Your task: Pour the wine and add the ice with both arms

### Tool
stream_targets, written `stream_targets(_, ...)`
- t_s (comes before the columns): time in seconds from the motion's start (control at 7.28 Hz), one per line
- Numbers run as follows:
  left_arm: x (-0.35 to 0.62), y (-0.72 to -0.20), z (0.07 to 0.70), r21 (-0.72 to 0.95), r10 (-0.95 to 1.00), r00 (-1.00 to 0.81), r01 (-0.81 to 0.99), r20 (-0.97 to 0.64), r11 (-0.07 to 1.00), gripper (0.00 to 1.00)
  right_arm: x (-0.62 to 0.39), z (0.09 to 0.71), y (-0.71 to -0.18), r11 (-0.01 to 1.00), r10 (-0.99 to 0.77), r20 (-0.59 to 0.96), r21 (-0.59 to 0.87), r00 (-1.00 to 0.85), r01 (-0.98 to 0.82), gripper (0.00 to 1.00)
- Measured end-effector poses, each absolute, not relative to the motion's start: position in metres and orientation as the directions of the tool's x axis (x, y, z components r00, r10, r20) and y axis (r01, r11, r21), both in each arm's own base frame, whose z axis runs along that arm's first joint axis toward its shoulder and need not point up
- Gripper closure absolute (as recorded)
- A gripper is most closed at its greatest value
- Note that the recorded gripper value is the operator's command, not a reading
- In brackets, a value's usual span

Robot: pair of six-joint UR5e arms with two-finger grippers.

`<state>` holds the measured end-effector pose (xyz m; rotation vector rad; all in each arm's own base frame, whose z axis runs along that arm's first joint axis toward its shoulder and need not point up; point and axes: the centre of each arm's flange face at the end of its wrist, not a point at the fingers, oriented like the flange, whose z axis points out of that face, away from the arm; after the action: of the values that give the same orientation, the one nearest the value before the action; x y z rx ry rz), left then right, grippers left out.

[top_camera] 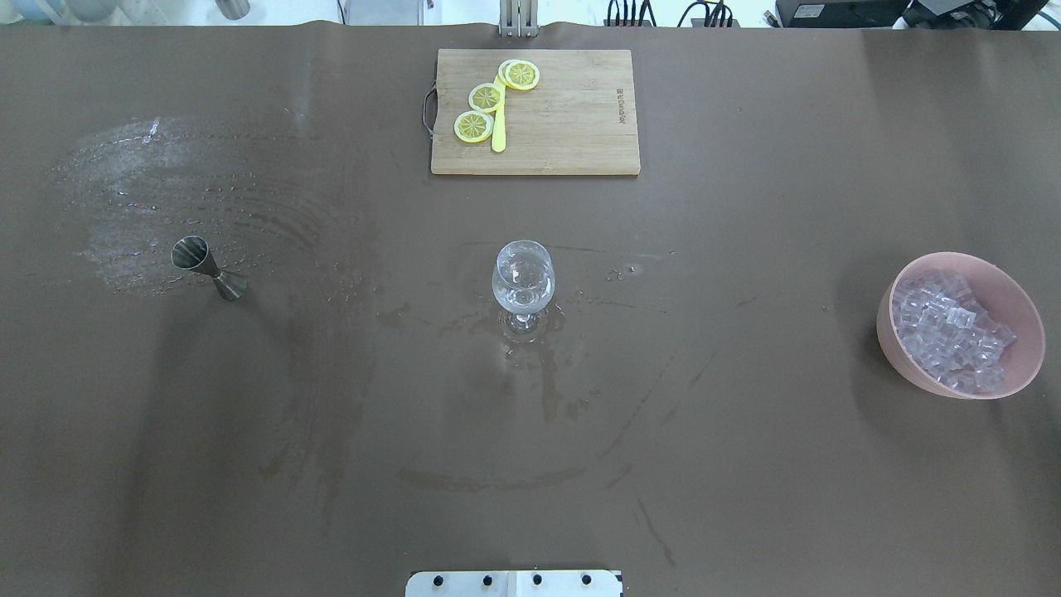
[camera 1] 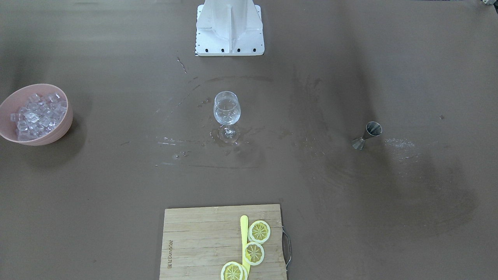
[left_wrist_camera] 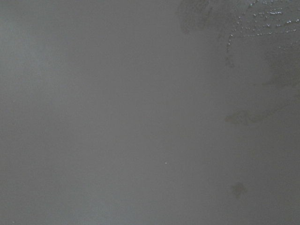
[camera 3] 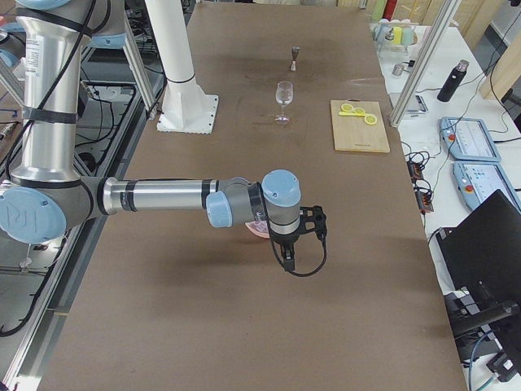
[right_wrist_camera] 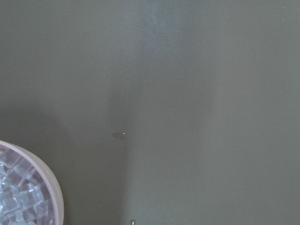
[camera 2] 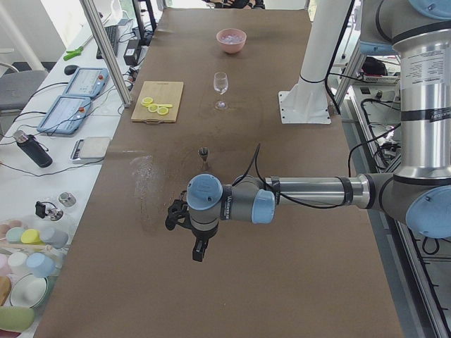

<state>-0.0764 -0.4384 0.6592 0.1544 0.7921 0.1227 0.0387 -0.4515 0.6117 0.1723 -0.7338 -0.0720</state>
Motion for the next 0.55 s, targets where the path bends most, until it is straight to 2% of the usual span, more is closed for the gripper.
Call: stream_targets(0.55,-0.082,-0.433,0.660,0.166,0.130,0.671,-0.011,-0.730,0.986,0.02,0.021,0.556,-0.464,0.979,-0.100,0.702,0.197,0.705,-0.058,0.00)
